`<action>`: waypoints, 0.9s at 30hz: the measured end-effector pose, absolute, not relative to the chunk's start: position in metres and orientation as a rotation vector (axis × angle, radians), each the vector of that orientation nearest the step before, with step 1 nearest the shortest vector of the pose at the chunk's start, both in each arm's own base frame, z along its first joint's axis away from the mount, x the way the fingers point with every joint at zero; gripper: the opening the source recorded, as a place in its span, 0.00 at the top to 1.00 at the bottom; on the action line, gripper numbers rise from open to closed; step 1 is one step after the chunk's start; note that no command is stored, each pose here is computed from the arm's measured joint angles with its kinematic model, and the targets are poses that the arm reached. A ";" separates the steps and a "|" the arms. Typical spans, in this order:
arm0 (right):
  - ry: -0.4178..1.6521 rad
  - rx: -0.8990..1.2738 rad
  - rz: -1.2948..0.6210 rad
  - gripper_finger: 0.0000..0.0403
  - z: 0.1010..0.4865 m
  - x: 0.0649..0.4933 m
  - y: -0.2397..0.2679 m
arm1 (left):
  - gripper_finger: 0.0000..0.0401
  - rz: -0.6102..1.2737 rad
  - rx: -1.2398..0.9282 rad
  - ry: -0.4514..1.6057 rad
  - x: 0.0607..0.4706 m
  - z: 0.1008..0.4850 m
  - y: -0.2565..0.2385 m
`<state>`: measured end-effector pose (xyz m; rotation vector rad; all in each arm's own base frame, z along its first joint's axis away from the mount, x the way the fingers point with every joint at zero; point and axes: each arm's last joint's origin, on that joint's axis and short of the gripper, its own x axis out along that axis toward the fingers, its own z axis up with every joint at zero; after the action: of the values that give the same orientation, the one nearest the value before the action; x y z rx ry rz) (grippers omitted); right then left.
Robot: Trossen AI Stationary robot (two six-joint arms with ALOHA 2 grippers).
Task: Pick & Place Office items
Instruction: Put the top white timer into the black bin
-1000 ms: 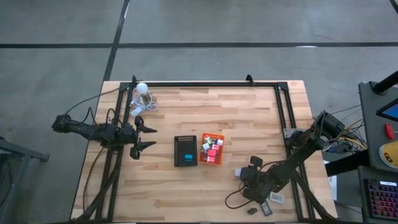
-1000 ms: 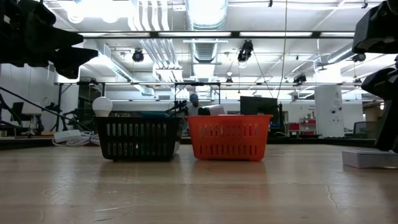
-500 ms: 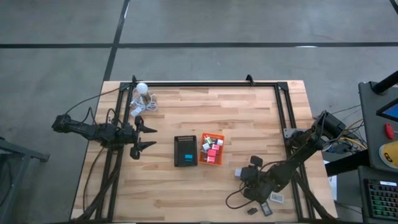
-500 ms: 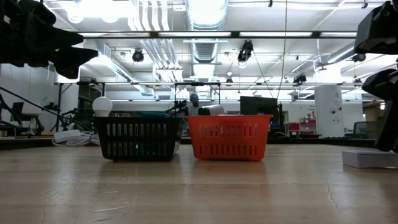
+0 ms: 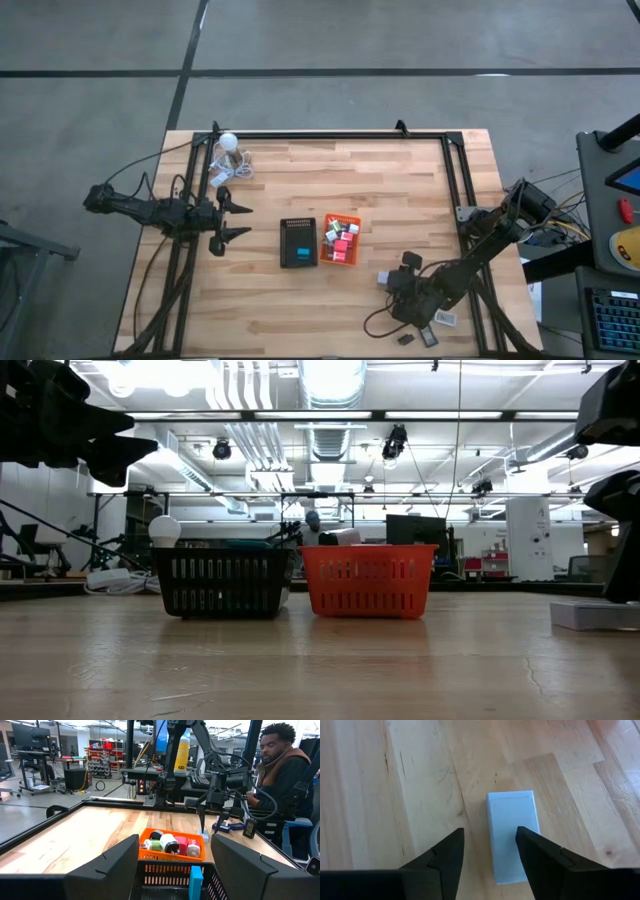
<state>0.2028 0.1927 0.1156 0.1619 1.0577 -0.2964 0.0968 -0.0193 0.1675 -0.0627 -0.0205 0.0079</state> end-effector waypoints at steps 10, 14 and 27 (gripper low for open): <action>1.053 0.101 -0.283 0.54 0.115 0.203 0.192 | 0.37 0.008 -0.063 -0.021 0.097 0.168 -0.019; 1.057 0.079 -0.269 0.55 0.115 0.203 0.192 | 0.37 0.008 -0.063 -0.020 0.097 0.167 -0.019; 1.071 0.005 -0.281 0.54 0.131 0.209 0.198 | 0.37 0.008 -0.063 -0.020 0.097 0.167 -0.019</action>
<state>0.2088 0.1977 0.1311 0.0047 1.0713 -0.2810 0.0968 -0.0194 0.1675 -0.0629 -0.0204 0.0078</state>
